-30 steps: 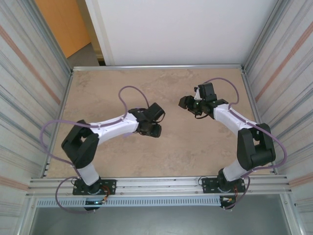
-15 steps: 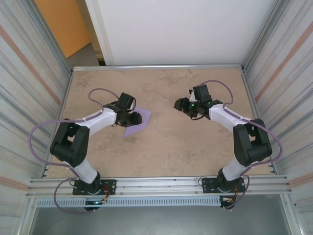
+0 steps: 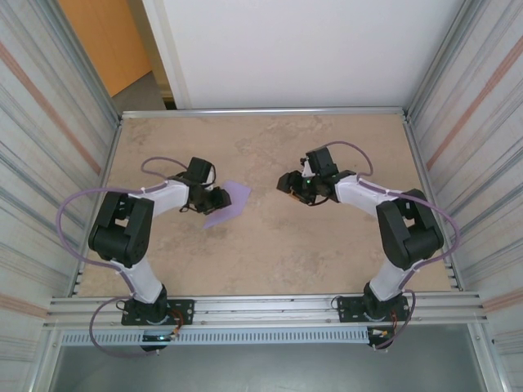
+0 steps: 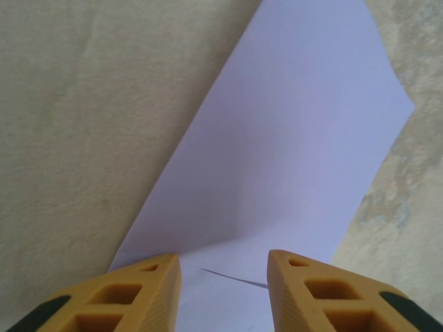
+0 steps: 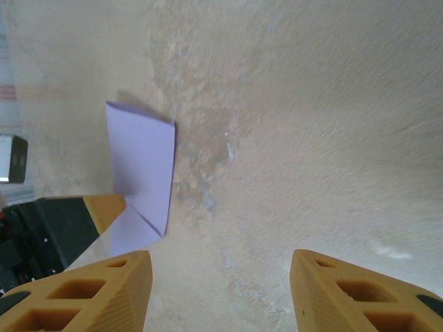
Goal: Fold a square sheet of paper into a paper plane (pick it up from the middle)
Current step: Turn over the paper at the center of the table, then fold the wing for the fifth time at the center of the table.
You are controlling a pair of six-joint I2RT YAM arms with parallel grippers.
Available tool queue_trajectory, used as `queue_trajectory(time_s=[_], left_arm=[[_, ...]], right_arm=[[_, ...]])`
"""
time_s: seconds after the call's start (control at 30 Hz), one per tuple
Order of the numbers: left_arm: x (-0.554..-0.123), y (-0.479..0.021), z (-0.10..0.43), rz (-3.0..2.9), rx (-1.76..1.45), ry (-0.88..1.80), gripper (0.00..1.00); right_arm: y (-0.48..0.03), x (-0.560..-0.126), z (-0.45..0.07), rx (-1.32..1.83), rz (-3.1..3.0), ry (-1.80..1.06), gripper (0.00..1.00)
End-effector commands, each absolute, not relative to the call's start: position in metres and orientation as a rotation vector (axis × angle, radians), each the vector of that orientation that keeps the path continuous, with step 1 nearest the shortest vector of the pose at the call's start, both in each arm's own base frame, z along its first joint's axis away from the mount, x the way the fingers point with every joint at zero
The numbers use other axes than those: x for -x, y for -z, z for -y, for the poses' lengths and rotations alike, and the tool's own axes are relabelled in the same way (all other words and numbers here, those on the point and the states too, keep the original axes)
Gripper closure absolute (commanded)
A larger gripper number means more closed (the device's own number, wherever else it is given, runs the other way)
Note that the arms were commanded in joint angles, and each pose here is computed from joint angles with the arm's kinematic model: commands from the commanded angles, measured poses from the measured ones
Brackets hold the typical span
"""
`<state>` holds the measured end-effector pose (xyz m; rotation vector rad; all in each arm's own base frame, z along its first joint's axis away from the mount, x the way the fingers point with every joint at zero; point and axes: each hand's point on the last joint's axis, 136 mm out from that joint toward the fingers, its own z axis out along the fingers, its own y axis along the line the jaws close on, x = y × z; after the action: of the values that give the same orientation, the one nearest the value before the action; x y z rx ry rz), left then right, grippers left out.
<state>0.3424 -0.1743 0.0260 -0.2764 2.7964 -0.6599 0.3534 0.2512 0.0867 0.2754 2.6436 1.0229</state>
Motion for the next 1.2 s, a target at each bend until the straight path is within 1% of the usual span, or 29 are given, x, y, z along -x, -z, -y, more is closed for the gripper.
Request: queue_trajectory(time_s=[0.0, 0.13, 0.27, 0.47, 0.7, 1.0, 1.17], left_arm=[[-0.319, -0.006, 0.184, -2.875, 0.377, 0.767, 0.63], [-0.309, -0.001, 0.195, -2.873, 0.505, 0.893, 0.66], [-0.302, 0.001, 0.204, -2.854, 0.617, 0.961, 0.71], [-0.300, 0.001, 0.212, -2.839, 0.683, 0.984, 0.75], [-0.297, 0.005, 0.209, -2.847, 0.714, 0.967, 0.76], [-0.297, 0.007, 0.209, -2.854, 0.719, 0.960, 0.76], [-0.297, 0.006, 0.210, -2.852, 0.713, 0.966, 0.76]], right_arm=[[-0.087, -0.346, -0.278, -0.311, -2.671, -1.114, 0.46], [-0.074, -0.329, -0.306, -0.345, -2.736, -1.157, 0.46], [-0.060, -0.321, -0.318, -0.414, -2.773, -1.161, 0.48], [-0.047, -0.316, -0.329, -0.433, -2.828, -1.129, 0.54], [-0.037, -0.314, -0.335, -0.448, -2.858, -1.112, 0.62], [-0.026, -0.305, -0.328, -0.474, -2.897, -1.033, 0.60], [-0.024, -0.305, -0.336, -0.463, -2.904, -1.088, 0.63]])
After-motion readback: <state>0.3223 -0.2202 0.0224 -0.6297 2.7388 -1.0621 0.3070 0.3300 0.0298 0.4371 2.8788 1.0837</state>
